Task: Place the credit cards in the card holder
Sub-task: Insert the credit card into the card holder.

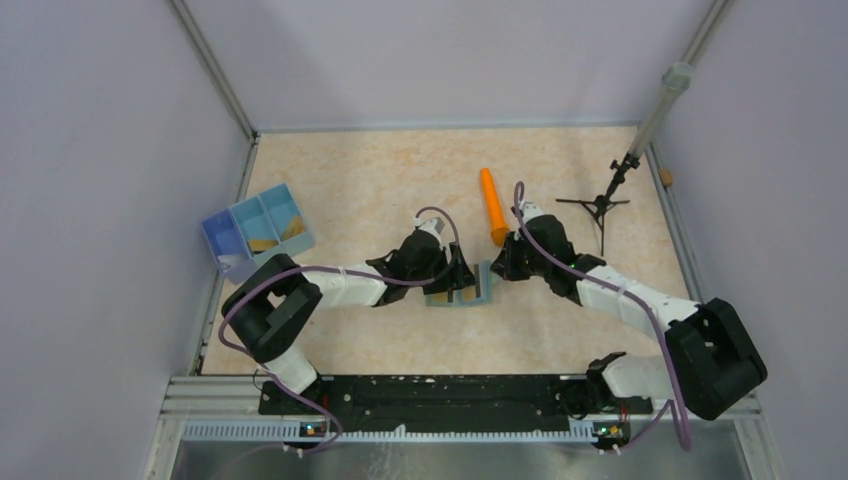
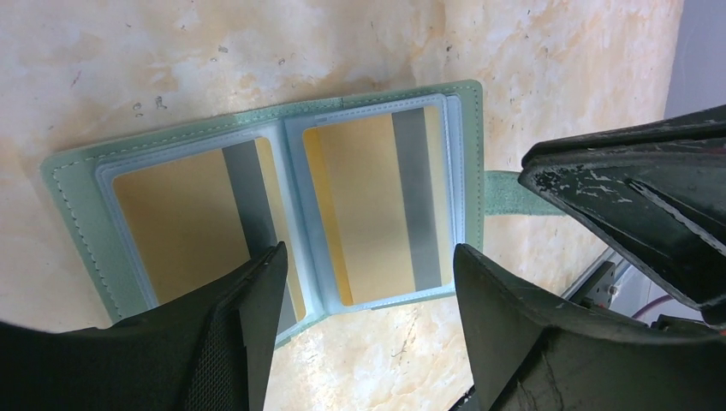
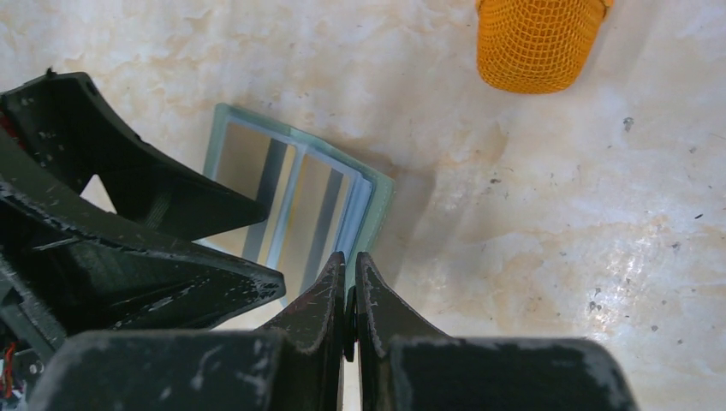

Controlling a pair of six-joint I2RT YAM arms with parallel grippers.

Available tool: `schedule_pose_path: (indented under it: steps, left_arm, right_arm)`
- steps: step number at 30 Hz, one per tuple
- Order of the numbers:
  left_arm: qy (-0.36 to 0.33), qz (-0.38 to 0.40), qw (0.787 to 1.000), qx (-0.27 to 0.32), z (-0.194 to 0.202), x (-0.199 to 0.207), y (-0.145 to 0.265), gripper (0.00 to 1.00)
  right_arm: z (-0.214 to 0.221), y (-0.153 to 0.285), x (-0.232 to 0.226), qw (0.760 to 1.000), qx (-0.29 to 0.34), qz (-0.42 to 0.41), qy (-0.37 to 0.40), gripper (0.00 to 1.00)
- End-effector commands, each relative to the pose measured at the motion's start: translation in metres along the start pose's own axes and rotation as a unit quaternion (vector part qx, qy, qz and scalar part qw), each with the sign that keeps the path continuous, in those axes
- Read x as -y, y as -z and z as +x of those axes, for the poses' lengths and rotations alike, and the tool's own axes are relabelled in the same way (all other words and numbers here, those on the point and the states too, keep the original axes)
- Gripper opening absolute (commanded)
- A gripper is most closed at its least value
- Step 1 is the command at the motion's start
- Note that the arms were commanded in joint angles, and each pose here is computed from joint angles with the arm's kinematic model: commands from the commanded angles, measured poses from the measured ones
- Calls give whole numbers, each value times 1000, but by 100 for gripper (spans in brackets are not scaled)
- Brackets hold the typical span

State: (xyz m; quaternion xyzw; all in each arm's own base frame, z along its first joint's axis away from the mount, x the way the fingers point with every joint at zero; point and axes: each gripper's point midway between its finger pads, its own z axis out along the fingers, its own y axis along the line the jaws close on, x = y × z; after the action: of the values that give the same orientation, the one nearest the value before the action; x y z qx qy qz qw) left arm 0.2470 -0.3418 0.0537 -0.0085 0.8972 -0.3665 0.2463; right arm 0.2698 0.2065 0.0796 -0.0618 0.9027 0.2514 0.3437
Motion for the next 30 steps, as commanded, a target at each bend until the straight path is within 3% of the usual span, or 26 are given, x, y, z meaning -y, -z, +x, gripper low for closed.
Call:
schedule_pose_path:
  steps: [1, 24, 30]
  left_arm:
    - [-8, 35, 999, 20, -14, 23, 6, 76]
    - [-66, -1, 998, -23, -3, 23, -11, 79]
    - [-78, -41, 996, -22, -2, 13, -12, 75]
  right_arm:
    - [-29, 14, -22, 999, 35, -41, 1, 0]
    - [-29, 17, -27, 998, 33, -52, 10, 0]
    - [-30, 17, -24, 998, 35, -43, 10, 0]
